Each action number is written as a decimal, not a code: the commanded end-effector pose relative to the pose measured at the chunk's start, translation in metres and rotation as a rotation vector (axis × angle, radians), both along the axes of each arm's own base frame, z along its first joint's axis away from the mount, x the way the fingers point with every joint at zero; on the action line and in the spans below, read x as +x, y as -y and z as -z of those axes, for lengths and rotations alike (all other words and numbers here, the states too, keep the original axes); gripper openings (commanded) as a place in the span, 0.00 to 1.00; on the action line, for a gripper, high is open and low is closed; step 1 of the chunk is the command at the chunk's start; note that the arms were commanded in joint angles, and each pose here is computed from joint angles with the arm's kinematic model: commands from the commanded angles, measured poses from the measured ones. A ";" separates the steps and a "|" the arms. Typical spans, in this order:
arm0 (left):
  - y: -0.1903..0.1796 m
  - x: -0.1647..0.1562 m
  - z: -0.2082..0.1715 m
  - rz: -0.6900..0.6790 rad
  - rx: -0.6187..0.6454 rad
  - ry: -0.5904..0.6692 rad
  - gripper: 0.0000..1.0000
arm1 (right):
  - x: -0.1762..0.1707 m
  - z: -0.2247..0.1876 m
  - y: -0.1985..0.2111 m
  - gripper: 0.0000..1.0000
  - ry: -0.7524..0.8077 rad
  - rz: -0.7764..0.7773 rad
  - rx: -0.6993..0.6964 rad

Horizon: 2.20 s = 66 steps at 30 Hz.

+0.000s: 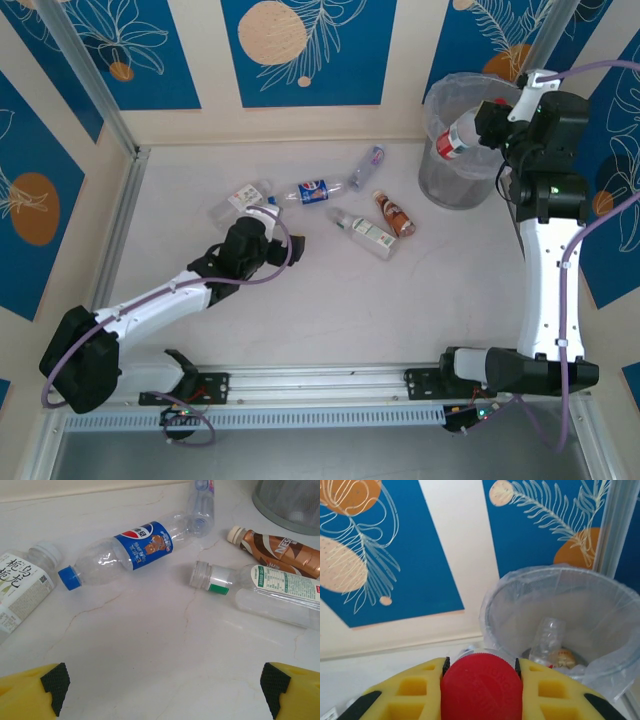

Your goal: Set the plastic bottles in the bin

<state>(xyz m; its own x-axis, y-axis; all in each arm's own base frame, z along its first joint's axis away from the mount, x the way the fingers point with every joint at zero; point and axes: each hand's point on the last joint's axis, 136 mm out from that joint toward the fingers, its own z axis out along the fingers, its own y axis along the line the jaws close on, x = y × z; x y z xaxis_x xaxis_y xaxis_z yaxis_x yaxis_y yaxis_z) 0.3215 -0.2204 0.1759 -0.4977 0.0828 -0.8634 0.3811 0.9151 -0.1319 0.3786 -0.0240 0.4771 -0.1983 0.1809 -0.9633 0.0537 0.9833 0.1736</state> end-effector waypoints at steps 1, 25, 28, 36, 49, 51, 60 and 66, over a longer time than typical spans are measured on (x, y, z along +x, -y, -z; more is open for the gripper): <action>-0.010 0.002 -0.005 -0.039 -0.012 0.023 0.99 | 0.006 -0.039 0.021 0.00 0.148 0.102 -0.075; -0.015 0.002 0.005 -0.072 -0.011 -0.003 0.99 | 0.068 0.029 0.063 0.00 -0.058 0.261 -0.388; -0.015 0.002 0.008 -0.072 -0.009 -0.009 0.99 | 0.081 0.033 0.060 0.00 -0.100 0.281 -0.448; -0.016 0.003 0.012 -0.078 -0.004 -0.011 0.99 | 0.107 0.055 0.050 0.00 -0.225 0.292 -0.499; -0.017 0.004 0.016 -0.073 0.003 -0.019 0.99 | 0.131 0.103 0.061 0.59 -0.426 0.366 -0.487; -0.017 0.004 0.017 -0.074 -0.002 -0.021 0.99 | 0.133 0.104 0.058 0.64 -0.431 0.359 -0.482; -0.018 0.003 0.017 -0.078 -0.004 -0.030 0.99 | 0.130 0.108 0.043 0.86 -0.420 0.280 -0.369; -0.020 0.002 0.019 -0.085 -0.005 -0.035 0.99 | 0.122 0.100 0.034 1.00 -0.391 0.242 -0.294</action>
<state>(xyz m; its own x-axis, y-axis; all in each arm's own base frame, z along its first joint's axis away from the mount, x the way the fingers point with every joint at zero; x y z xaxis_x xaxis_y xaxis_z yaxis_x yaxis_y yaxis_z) 0.3208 -0.2059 0.1577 -0.5319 0.0638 -0.8444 0.3233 0.9369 -0.1329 0.5159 -0.0646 0.3471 -0.6031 -0.0461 -0.7963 0.2868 0.9190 -0.2705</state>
